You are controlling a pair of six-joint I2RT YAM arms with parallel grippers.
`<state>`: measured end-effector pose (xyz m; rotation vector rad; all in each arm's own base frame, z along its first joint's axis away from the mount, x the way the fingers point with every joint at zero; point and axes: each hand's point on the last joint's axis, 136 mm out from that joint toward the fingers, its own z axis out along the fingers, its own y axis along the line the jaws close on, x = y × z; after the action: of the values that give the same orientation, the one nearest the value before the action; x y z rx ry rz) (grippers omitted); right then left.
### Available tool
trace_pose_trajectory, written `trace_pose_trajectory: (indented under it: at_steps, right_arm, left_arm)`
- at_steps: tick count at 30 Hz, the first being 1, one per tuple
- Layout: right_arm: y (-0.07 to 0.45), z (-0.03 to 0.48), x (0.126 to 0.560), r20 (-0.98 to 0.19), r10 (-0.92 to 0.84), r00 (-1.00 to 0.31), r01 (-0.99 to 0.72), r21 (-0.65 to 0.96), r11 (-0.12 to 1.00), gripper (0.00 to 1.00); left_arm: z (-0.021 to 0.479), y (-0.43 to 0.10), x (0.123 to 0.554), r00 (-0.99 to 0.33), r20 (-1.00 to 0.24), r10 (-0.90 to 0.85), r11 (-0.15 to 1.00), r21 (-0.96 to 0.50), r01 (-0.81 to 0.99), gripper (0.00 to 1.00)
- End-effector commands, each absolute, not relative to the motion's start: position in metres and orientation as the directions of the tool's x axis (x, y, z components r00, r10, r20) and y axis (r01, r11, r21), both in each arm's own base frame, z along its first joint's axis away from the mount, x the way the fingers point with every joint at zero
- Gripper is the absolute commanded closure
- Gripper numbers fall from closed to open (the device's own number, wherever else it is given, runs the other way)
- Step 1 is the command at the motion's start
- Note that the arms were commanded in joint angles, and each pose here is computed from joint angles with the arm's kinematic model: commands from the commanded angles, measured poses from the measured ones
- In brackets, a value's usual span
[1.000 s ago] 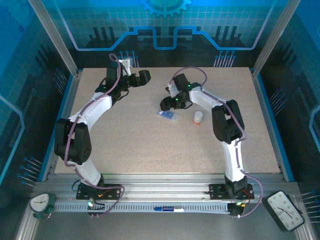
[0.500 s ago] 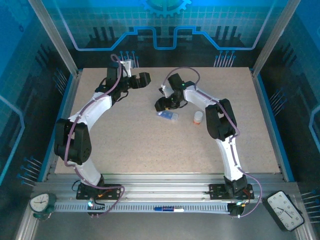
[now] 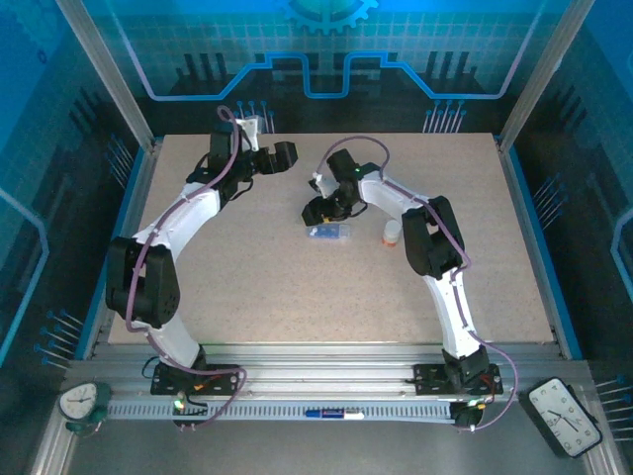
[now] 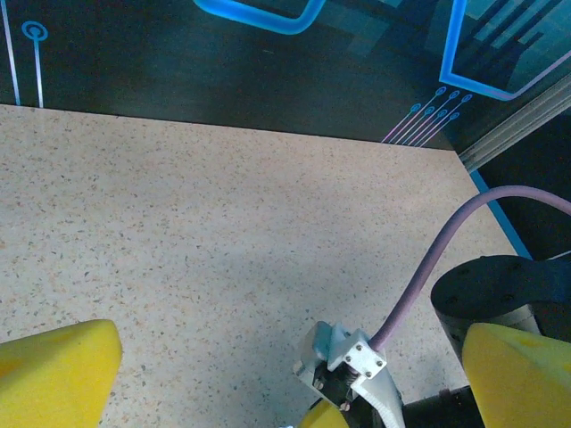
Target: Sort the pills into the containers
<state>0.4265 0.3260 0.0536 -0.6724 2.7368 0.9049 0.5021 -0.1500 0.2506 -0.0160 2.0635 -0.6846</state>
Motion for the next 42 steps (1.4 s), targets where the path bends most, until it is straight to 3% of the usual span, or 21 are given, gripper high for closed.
trace_pose_trajectory:
  at_steps: [1, 9, 15, 22, 27, 33, 42]
  right_arm:
    - [0.325, 0.095, 0.438, -0.379, -0.330, -0.864, -0.490, 0.492, 0.719, 0.32]
    - [0.304, 0.145, 0.453, -0.447, -0.277, -0.851, -0.479, 0.445, 0.756, 0.30]
    - [0.286, 0.169, 0.460, -0.469, -0.232, -0.852, -0.450, 0.429, 0.783, 0.29]
    - [0.277, 0.172, 0.460, -0.467, -0.242, -0.851, -0.445, 0.394, 0.804, 0.29]
    - [0.271, 0.163, 0.462, -0.444, -0.249, -0.861, -0.430, 0.372, 0.823, 0.29]
    - [0.257, 0.138, 0.462, -0.373, -0.271, -0.887, -0.399, 0.327, 0.857, 0.29]
    - [0.246, 0.105, 0.457, -0.302, -0.338, -0.891, -0.416, 0.249, 0.875, 0.29]
  left_arm:
    - [0.289, -0.146, 0.502, -0.515, -0.816, -0.263, 0.856, -0.444, 0.266, 0.01]
    - [0.300, -0.112, 0.510, -0.470, -0.856, -0.213, 0.948, -0.298, 0.114, 0.01]
    - [0.309, -0.097, 0.498, -0.411, -0.898, -0.154, 0.973, -0.211, 0.096, 0.01]
    - [0.296, -0.085, 0.489, -0.435, -0.900, -0.022, 0.992, -0.072, 0.099, 0.01]
    - [0.281, -0.081, 0.483, -0.380, -0.925, 0.006, 0.994, -0.035, 0.101, 0.01]
    - [0.256, -0.089, 0.484, -0.459, -0.888, 0.005, 0.989, -0.064, 0.135, 0.01]
    - [0.218, -0.111, 0.495, -0.607, -0.787, -0.107, 0.963, -0.234, 0.134, 0.01]
